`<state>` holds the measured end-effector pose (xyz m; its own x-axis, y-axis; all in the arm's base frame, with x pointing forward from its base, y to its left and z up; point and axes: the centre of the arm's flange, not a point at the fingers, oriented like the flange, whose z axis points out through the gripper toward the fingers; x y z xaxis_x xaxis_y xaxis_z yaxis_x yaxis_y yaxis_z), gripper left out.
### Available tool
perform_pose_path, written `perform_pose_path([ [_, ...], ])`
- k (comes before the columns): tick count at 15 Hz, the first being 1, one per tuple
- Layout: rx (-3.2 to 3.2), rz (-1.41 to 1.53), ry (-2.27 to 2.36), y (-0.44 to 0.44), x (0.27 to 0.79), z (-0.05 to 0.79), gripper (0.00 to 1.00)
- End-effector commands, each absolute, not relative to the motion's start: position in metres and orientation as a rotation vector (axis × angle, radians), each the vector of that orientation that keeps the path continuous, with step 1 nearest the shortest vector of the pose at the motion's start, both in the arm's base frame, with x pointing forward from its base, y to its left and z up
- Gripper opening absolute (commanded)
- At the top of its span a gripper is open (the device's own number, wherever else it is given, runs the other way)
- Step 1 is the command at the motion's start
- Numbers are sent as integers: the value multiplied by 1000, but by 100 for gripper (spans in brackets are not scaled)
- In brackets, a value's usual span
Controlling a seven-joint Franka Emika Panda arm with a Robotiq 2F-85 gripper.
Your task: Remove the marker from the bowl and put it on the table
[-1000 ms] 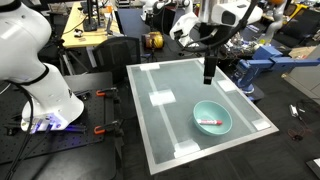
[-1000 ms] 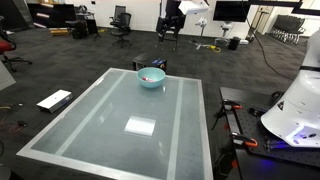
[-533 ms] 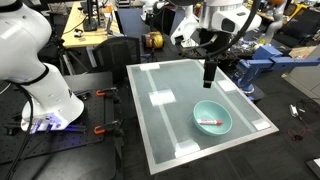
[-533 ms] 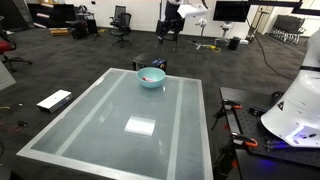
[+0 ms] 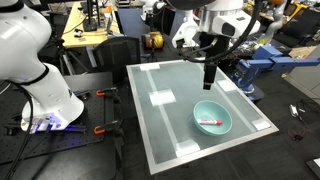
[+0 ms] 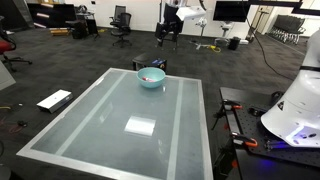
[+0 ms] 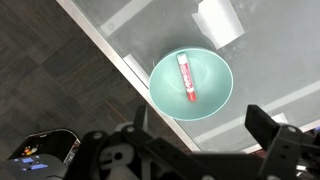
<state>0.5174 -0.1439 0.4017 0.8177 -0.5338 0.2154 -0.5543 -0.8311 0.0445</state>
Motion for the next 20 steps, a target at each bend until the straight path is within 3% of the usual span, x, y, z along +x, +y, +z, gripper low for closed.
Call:
perform_pose_path([
  [1, 2923, 298, -810, -145, 538, 393, 100],
  [20, 2943, 267, -841, -191, 588, 311, 100],
])
